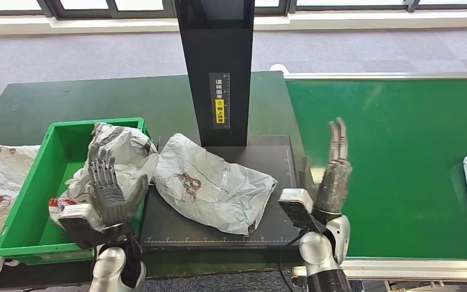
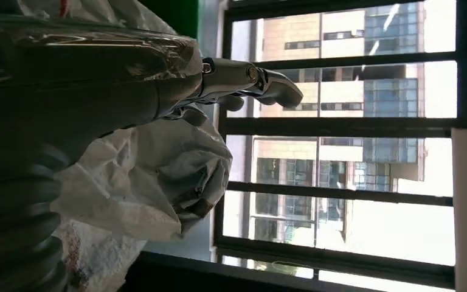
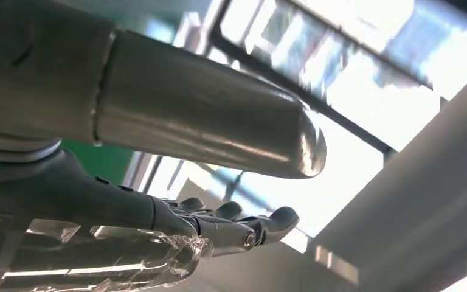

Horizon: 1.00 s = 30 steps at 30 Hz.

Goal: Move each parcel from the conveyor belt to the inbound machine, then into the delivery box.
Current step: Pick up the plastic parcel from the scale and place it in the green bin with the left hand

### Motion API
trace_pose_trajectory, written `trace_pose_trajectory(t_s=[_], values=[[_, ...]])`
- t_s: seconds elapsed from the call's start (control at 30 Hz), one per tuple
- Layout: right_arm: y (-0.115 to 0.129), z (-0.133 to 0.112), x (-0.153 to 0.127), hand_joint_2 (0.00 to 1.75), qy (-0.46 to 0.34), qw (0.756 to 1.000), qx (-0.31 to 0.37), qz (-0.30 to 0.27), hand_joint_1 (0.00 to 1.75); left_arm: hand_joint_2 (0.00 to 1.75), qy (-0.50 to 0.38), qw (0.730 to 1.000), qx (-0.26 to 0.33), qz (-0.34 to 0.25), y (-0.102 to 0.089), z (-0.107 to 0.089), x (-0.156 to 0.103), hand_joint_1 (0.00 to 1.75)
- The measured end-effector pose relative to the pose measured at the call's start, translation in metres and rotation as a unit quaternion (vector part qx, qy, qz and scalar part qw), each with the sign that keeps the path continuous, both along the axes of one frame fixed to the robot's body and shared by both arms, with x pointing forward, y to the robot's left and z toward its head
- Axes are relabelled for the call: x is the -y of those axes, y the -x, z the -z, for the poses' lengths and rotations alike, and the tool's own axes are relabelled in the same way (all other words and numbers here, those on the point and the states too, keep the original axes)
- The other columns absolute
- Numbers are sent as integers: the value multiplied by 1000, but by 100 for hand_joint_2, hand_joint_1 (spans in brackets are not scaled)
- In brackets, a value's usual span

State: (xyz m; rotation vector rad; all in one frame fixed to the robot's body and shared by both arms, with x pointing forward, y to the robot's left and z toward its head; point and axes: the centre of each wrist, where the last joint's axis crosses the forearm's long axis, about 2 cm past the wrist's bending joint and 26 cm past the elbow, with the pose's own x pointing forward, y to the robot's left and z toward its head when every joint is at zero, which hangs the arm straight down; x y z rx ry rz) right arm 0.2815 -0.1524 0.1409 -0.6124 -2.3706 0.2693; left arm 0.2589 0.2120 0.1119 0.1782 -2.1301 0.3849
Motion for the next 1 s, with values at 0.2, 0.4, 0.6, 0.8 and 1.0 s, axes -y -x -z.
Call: trace_pose_trajectory(t_s=[0.2,0.4,0.6,0.8,1.0], values=[[10,-37,37,0,-38,989,94,110,0,175,-298,951,-73,46,-5,22,57,0],[18,-53,58,0,-47,979,129,149,0,175,-396,903,-104,133,2,44,96,0],[24,-57,67,0,-60,975,136,164,0,175,-466,858,-151,158,-1,57,109,0],[31,-55,71,0,-65,974,134,169,0,175,-509,825,-187,157,-11,60,117,0],[31,-56,71,0,-67,974,136,170,0,175,-528,809,-202,159,-16,59,122,158]])
